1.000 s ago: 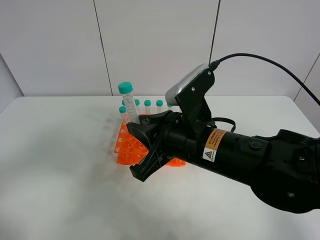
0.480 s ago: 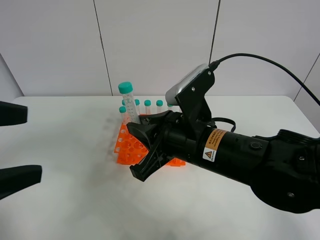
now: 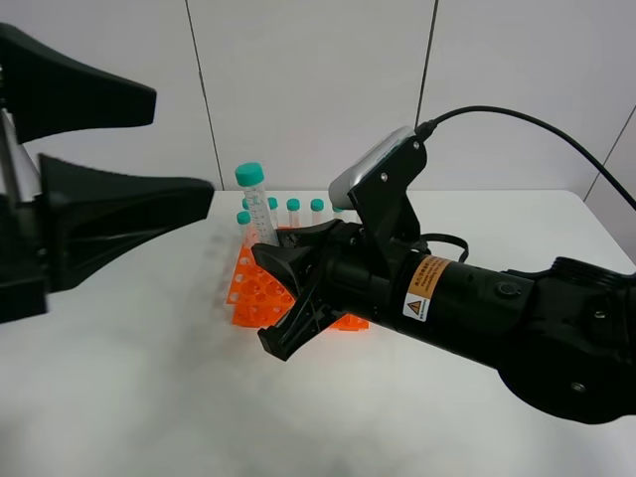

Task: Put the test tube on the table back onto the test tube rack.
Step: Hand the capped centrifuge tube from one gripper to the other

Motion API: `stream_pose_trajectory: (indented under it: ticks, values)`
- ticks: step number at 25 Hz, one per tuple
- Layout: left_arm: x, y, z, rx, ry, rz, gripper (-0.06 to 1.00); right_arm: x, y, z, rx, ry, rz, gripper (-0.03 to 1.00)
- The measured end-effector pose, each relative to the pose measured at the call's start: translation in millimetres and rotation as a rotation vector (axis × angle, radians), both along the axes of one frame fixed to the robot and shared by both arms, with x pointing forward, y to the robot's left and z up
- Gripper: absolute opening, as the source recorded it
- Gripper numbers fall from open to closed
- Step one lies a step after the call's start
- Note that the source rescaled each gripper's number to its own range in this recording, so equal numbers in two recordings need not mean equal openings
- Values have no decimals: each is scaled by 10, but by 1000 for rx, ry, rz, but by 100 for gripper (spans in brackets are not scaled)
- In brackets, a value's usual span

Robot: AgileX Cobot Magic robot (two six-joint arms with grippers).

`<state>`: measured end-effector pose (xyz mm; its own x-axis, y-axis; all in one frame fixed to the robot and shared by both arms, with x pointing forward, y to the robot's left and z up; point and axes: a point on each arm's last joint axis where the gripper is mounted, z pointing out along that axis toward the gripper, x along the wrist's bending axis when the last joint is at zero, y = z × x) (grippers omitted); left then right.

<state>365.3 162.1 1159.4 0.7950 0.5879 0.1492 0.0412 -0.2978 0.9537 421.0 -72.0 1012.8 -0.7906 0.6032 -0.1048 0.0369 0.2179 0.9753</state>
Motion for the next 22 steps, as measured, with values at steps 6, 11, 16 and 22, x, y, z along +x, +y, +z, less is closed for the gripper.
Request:
stream_pose_trajectory:
  ticks: [6, 11, 16, 22]
  values:
    - [356, -211, -235, 47, 45, 61, 100, 0, 0, 1, 1, 0, 0, 3]
    - [605, -108, -305, 25, 73, 181, 92, -3, 3, 0, -4, -6, 6, 3]
    - [624, -90, -304, 8, 87, 198, 86, -7, 5, 0, -8, -11, 12, 3]
    - [611, -105, -304, -58, 155, 204, 85, -8, 6, 0, -19, -25, 18, 3]
